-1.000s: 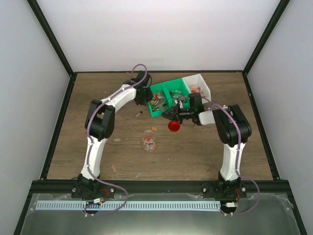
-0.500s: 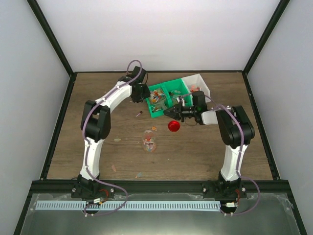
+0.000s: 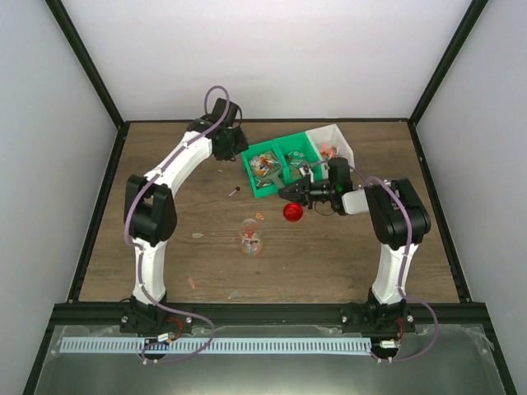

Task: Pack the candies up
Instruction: Scoop the fake candies from the storage box.

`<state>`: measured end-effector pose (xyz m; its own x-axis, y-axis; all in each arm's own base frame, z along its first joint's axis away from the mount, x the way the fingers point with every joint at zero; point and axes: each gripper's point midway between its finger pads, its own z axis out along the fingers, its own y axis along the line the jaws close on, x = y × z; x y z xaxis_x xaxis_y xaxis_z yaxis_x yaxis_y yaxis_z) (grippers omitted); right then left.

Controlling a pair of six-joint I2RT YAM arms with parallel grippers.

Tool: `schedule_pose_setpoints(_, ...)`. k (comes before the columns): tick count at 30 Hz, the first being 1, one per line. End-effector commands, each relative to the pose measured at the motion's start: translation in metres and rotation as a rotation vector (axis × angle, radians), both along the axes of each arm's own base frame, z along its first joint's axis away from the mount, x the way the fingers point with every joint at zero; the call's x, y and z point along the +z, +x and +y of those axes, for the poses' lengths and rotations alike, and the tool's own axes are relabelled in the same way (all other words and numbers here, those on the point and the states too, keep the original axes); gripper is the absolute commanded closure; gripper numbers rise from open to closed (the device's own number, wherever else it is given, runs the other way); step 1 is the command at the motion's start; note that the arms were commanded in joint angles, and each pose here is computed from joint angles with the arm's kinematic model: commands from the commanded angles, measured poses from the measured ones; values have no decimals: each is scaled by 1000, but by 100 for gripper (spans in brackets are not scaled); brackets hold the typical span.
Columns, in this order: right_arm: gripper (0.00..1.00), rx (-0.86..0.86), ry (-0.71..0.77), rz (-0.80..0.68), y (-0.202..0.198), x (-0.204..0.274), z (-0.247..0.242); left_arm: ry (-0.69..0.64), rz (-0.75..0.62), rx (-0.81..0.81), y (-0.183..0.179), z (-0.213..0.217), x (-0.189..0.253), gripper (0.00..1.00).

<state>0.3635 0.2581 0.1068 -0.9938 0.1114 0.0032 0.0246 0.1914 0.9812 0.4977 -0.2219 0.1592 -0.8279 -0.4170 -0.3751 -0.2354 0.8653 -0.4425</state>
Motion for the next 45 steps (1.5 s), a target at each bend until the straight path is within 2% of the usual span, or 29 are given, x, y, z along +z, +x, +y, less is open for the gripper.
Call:
schedule_pose_setpoints(1,99,21,59,-127,-3,33,-7,5,-13,9,-2,9,12,62)
schedule_pose_setpoints(7,99,40,90,-160,-19,46,-17,8,-14,12,-5,14,10,62)
schedule_pose_setpoints(11,99,6,131,-190,-30,62,-44,0,-12,-3,-9,12,9,65)
schedule_pose_setpoints(15,99,-28,90,-195,-34,59,-51,-10,-12,-10,-9,11,7,66)
schedule_pose_setpoints(18,99,26,102,-177,-41,57,-44,-16,-2,-14,-9,9,1,67)
schedule_pose_setpoints(22,99,-49,69,-200,-37,59,-68,-21,-8,-22,-12,9,1,68)
schedule_pose_setpoints(26,99,17,77,-178,-45,58,-55,-33,-8,-20,-14,8,-3,69)
schedule_pose_setpoints(30,99,-43,58,-184,-42,57,-75,-33,-12,-16,-15,9,0,68)
schedule_pose_setpoints(33,99,40,81,-165,-52,57,-58,-33,-9,-12,-17,10,-2,68)
schedule_pose_setpoints(35,99,33,64,-151,-52,55,-60,-32,6,-13,-20,11,-5,66)
schedule_pose_setpoints(38,99,30,69,-147,-59,58,-64,-22,5,-22,-29,15,-5,59)
schedule_pose_setpoints(41,99,55,86,-164,-73,69,-65,16,3,-3,-41,28,-7,29)
schedule_pose_setpoints(42,99,63,85,-167,-78,73,-65,26,10,1,-46,32,-9,25)
schedule_pose_setpoints(45,99,77,75,-186,-91,83,-66,20,5,14,-63,38,-6,24)
